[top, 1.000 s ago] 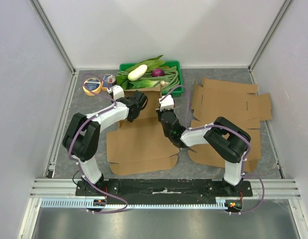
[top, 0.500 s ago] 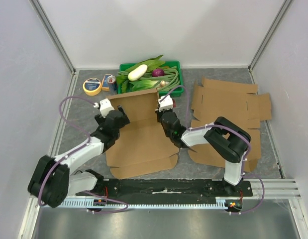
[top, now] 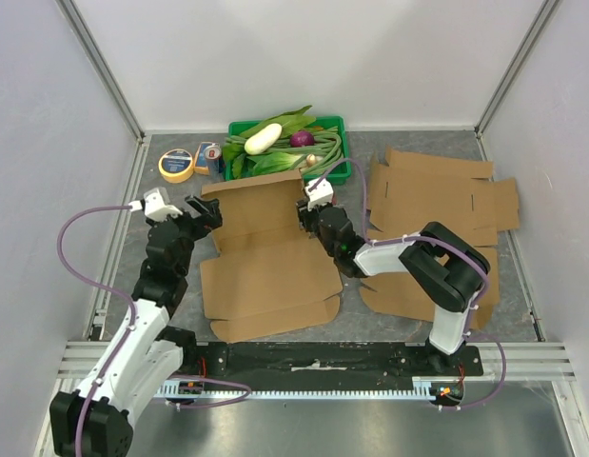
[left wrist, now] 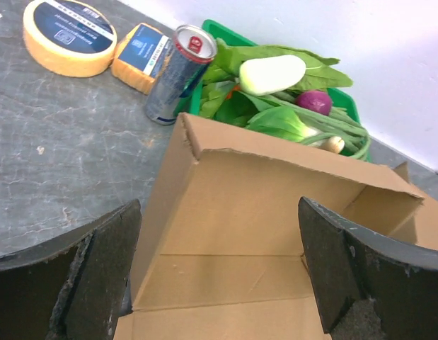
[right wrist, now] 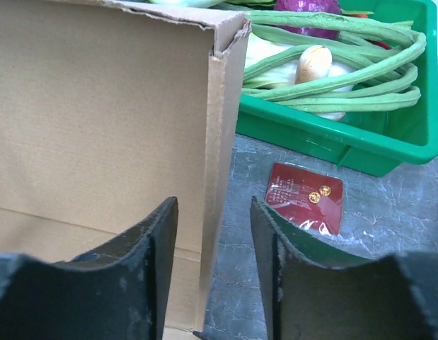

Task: Fold the paper box

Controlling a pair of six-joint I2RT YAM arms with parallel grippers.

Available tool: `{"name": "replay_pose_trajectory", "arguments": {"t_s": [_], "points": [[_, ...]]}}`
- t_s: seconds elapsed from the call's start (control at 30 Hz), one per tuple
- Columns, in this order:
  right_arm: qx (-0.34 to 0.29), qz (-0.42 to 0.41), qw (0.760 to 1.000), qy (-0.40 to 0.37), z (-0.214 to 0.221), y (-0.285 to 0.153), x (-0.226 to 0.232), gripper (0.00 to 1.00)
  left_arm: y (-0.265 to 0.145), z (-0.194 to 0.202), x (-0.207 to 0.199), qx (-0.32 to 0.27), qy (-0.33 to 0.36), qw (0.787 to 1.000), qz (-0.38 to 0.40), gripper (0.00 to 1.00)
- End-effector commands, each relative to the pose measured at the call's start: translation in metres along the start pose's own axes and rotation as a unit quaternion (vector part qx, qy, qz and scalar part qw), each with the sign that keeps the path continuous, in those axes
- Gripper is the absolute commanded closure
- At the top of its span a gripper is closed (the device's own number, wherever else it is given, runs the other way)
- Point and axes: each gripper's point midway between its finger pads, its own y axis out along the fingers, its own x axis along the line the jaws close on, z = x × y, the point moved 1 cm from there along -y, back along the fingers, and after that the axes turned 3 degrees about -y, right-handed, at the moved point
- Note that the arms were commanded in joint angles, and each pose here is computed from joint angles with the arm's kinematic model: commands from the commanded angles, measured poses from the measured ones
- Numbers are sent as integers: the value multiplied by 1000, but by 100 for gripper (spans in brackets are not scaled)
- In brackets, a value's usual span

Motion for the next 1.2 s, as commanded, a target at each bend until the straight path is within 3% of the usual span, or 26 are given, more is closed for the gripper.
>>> {"name": "replay_pose_trajectory", "arguments": {"t_s": [0.0, 0.03, 0.23, 0.27, 0.33, 0.37, 0.47, 0.53, 0.67, 0.77, 0.93, 1.17], "points": [[-13, -29, 999, -3, -16, -8, 2, 42, -2, -37, -37, -13, -20, 998, 52, 4], [-16, -29, 999, 2, -22, -12, 0, 35, 0, -40, -40, -10, -23, 998, 54, 4], [9, -62, 997, 41, -32, -46, 0, 22, 13, -58, -76, 18, -1, 995, 98, 5], [70, -49, 996, 35, -11, -56, -7, 20, 13, -68, -85, 17, 10, 994, 109, 7], [106, -23, 991, 78, -24, -69, -23, 13, 15, -57, -98, 56, 35, 987, 144, 8], [192, -25, 979, 68, 6, -88, -31, 11, 13, -57, -102, 70, 45, 985, 152, 10], [334, -44, 933, 123, 38, -127, -53, 11, 5, -40, -106, 119, 47, 977, 173, 12], [365, -116, 910, 161, 43, -152, -43, 13, -5, -28, -112, 143, 45, 969, 198, 13], [385, -188, 884, 189, 54, -166, -26, 19, -32, 17, -125, 213, 46, 946, 239, 18], [373, -186, 889, 188, 62, -160, -26, 25, -64, 61, -140, 263, 77, 925, 263, 18], [400, -181, 877, 197, 94, -163, -23, 32, -127, 114, -150, 319, 109, 886, 319, 18], [343, -238, 874, 248, 90, -149, 0, 42, -166, 178, -145, 375, 183, 829, 371, 15]]}}
